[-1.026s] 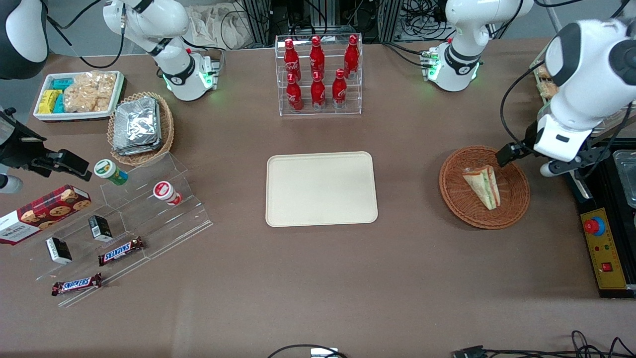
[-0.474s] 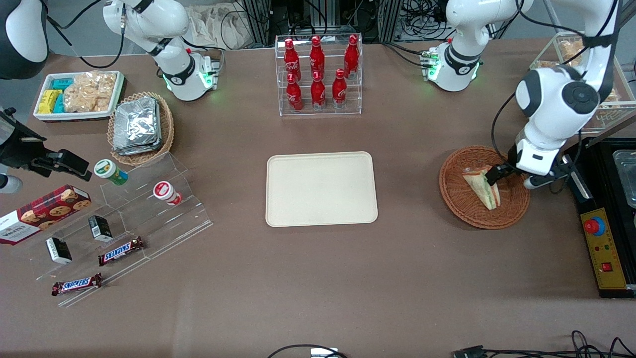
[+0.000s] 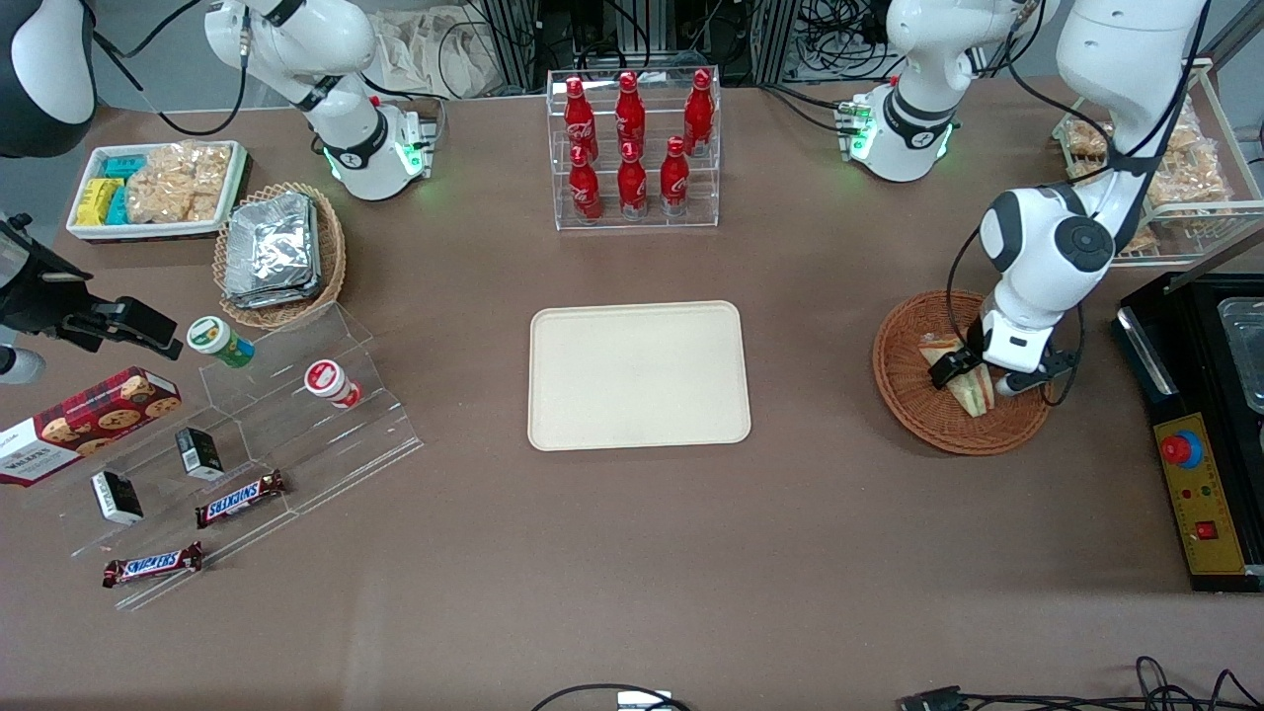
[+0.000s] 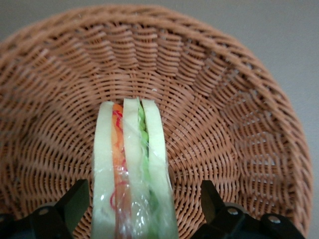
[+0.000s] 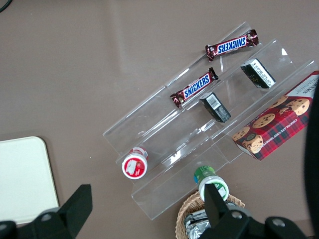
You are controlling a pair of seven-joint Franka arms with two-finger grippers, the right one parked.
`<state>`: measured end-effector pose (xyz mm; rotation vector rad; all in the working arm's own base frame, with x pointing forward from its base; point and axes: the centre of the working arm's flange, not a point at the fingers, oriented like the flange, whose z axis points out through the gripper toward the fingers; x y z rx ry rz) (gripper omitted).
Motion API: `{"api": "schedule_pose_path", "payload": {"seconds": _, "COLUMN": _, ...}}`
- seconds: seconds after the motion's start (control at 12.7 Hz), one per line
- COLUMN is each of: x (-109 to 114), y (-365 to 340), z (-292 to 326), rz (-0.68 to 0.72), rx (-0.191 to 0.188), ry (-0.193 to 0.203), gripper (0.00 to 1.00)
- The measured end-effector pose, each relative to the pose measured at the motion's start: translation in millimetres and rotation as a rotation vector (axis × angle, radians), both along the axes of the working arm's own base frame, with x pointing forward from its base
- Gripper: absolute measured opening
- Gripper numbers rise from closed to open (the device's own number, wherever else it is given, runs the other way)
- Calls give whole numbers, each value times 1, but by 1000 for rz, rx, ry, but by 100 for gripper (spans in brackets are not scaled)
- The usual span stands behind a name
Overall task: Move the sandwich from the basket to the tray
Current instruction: 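Lower the open left gripper around the sandwich and close it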
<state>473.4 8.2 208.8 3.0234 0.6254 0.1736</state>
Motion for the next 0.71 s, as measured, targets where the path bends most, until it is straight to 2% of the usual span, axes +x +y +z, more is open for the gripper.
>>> {"api": "schedule_pose_path", "payload": {"seconds": 0.16, "x": 2, "y": 0, "z": 1, "rz": 0, "rx": 0, "ry": -3, "gripper": 90}}
{"api": "schedule_pose_path", "payload": {"seconds": 0.32, "x": 2, "y": 0, "z": 1, "rz": 0, "rx": 0, "ry": -4, "gripper": 64}}
{"api": "schedule_pose_path", "payload": {"seconds": 0.47, "x": 2, "y": 0, "z": 2, "rz": 0, "rx": 0, "ry": -6, "gripper": 44}}
{"api": "schedule_pose_path", "payload": {"seconds": 0.63, "x": 3, "y": 0, "z": 6, "rz": -1, "rx": 2, "ry": -10, "gripper": 26}}
{"api": "schedule_pose_path", "payload": {"seconds": 0.71, "x": 4, "y": -1, "z": 10, "rz": -3, "rx": 4, "ry": -8, "gripper": 24}}
